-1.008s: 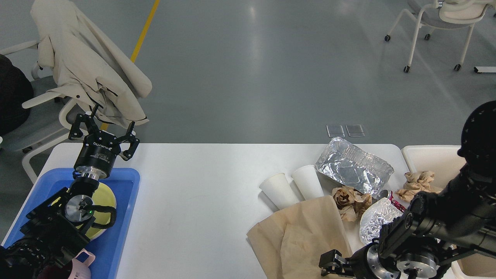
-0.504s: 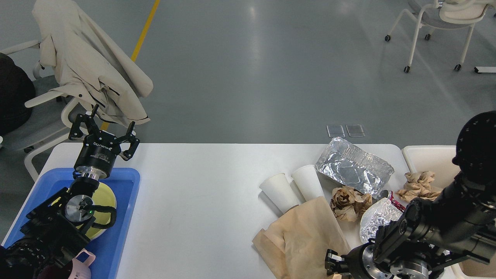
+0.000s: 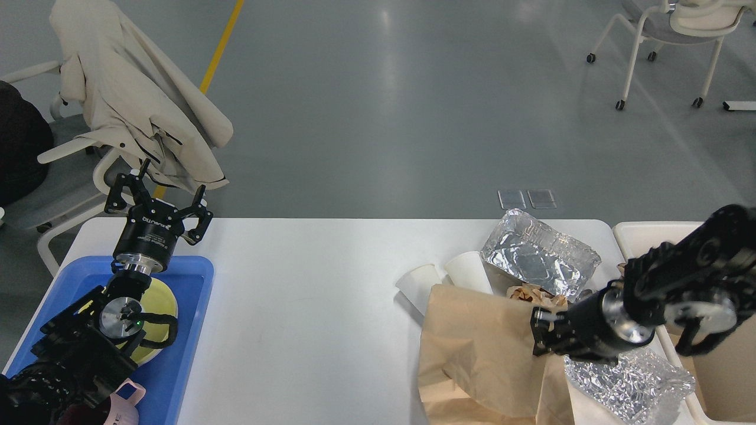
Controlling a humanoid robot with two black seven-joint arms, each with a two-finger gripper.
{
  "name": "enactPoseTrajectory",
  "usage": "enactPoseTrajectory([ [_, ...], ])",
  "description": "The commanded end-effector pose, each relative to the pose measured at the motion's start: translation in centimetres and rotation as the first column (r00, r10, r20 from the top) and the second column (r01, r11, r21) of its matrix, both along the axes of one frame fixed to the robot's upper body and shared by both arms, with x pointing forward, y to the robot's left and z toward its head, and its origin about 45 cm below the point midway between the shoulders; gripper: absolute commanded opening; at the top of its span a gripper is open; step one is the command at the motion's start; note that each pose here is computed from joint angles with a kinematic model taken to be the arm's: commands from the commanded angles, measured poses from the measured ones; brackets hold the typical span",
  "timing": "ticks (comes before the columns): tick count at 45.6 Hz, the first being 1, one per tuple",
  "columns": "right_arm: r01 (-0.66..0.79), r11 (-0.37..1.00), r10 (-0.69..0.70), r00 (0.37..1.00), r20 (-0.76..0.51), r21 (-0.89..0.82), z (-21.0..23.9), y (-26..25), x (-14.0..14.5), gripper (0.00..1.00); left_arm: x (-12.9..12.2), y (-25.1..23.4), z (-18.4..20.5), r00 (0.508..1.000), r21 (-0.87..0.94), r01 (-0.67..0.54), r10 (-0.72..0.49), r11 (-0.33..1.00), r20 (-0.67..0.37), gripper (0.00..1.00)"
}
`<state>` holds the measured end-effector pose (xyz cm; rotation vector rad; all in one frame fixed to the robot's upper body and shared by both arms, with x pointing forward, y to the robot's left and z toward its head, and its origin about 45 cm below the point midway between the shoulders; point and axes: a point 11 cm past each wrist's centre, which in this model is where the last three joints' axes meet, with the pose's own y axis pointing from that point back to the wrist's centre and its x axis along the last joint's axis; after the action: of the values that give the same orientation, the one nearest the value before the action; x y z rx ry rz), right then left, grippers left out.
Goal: Tidy desktop
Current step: 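Lift the brown paper bag and drop it into the white bin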
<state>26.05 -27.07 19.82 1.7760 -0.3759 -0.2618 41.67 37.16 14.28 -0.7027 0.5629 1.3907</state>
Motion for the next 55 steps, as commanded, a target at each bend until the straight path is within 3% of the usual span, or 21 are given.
enactPoseTrajectory([
  [1,-0.068,0.994,0.063,0.997,0.049,0.088,8.8,-0.4,3.1,0.00,0.0,0.0,0.0,1.000,0.001,0.000,0.000,1.000,0.000,1.00],
  [14,-0.287,0.955,0.296,0.924,0.243,-0.070,27.6,-1.7,6.7,0.00,0.0,0.1,0.0,1.000,0.001,-0.001,0.001,1.000,0.001,1.00],
  [26,-0.268,0.938,0.331,0.882,0.334,-0.222,32.9,-4.7,9.0,0.00,0.0,0.0,0.0,1.000,-0.001,-0.001,0.001,1.000,0.001,1.00],
  [34,-0.134,0.924,0.263,0.902,0.343,-0.358,29.3,-13.8,11.3,0.00,0.0,0.0,0.0,1.000,-0.001,-0.001,0.001,1.000,0.001,1.00],
  [43,0.013,0.784,0.272,0.892,0.362,-0.620,18.6,-26.7,12.9,0.00,0.0,0.0,0.0,1.000,-0.001,-0.001,0.001,1.000,0.001,1.00],
  [50,0.008,0.638,0.358,0.883,0.305,-0.770,10.2,-33.3,10.5,0.00,0.0,0.0,0.0,1.000,-0.001,-0.001,0.001,1.000,0.001,1.00],
  [55,0.013,0.609,0.353,0.891,0.285,-0.793,4.0,-35.1,8.2,0.00,0.0,0.0,0.0,1.000,-0.001,-0.001,0.001,1.000,0.001,1.00],
])
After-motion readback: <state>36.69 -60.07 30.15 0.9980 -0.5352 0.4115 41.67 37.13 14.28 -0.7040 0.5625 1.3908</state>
